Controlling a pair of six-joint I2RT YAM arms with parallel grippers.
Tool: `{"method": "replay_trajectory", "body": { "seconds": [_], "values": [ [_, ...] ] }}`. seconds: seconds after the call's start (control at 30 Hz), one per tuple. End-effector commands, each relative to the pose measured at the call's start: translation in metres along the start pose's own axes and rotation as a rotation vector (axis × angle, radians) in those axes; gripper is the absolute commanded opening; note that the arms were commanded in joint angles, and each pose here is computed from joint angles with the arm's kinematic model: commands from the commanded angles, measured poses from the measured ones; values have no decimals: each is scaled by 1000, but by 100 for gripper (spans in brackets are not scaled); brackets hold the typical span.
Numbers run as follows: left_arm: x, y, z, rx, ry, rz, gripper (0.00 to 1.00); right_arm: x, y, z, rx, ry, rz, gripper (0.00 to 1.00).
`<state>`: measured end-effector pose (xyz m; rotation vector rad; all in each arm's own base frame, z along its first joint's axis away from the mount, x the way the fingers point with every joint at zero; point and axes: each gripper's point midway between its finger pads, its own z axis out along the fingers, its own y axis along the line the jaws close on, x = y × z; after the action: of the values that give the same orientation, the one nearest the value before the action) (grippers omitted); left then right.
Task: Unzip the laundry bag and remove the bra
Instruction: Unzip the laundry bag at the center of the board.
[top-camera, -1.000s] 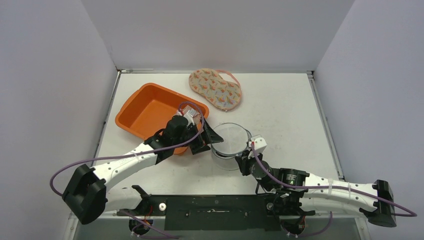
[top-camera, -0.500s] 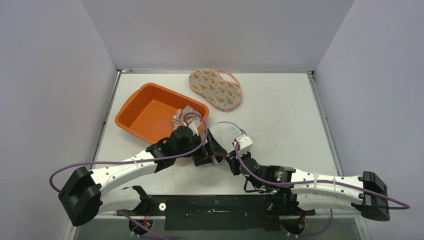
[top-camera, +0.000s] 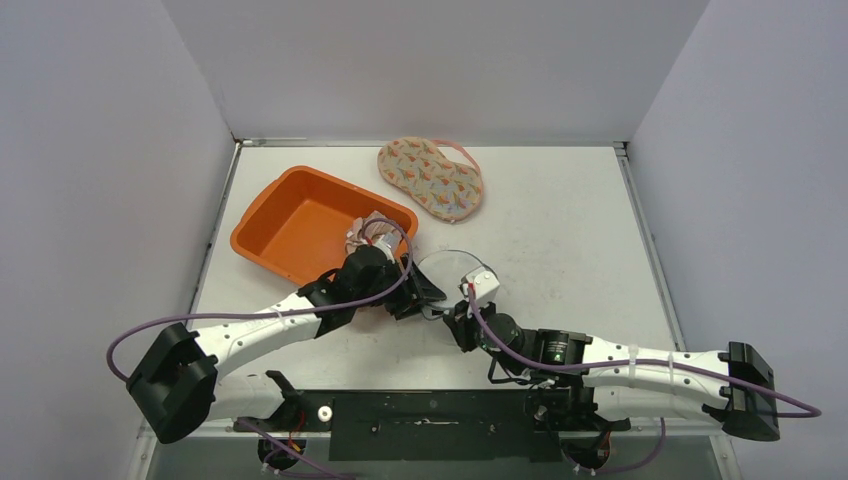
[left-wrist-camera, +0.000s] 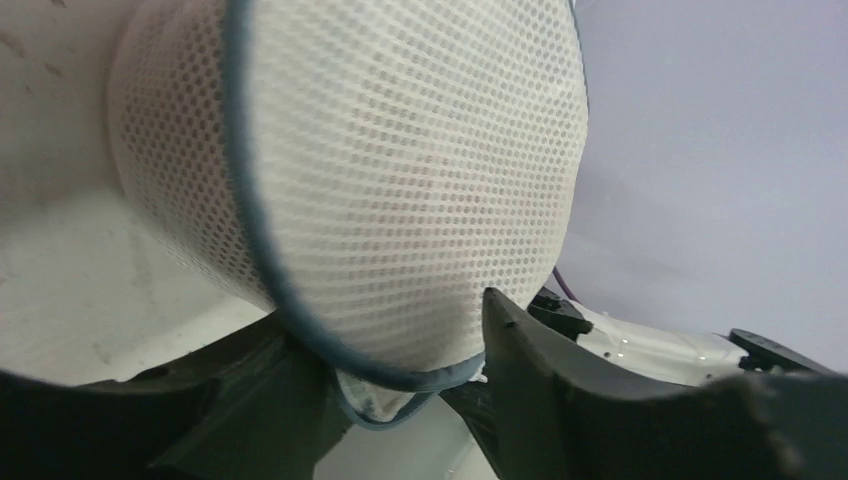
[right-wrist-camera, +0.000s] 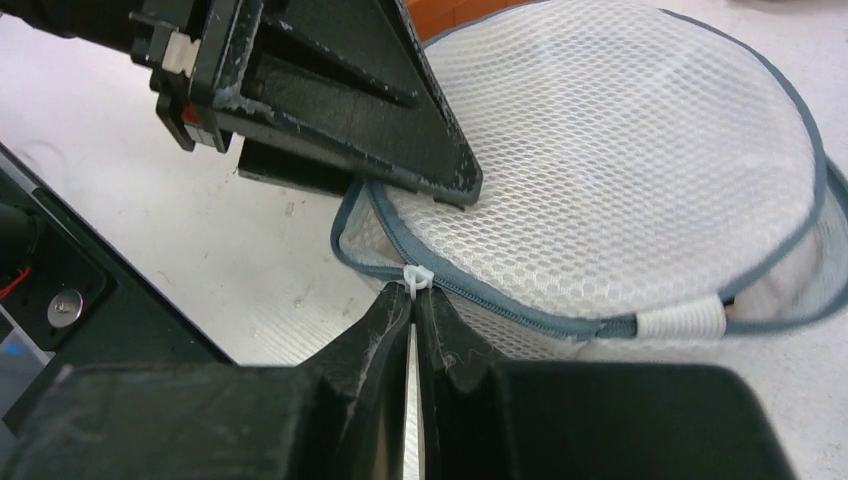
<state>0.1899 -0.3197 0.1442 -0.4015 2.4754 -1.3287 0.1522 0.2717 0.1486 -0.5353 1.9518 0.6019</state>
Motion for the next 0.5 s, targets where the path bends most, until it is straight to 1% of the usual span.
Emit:
{"method": "replay_trajectory", "body": {
  "seconds": [0.0, 0.07, 0.27, 0.33, 0.37, 0.47],
  "values": [
    [-22, -30, -2, 90, -69, 27, 43, -26, 9, -5, -15, -61, 36, 5],
    [-24, -28, -3, 83, -74, 28, 30, -25, 3, -7, 9, -61, 41, 5],
    [-26, -26, -2, 76, -77, 25, 7, -19, -14, -14, 72, -65, 73, 5],
    [-26, -24, -2, 70, -80, 26, 1, -17, -18, -16, 83, -64, 81, 5],
    [-27, -23, -2, 68, -82, 27, 0, -16, -20, -17, 88, -64, 84, 5],
    [-28, -22, -2, 62, -91, 28, 0, -13, -26, -21, 108, -64, 98, 5]
  ]
}}
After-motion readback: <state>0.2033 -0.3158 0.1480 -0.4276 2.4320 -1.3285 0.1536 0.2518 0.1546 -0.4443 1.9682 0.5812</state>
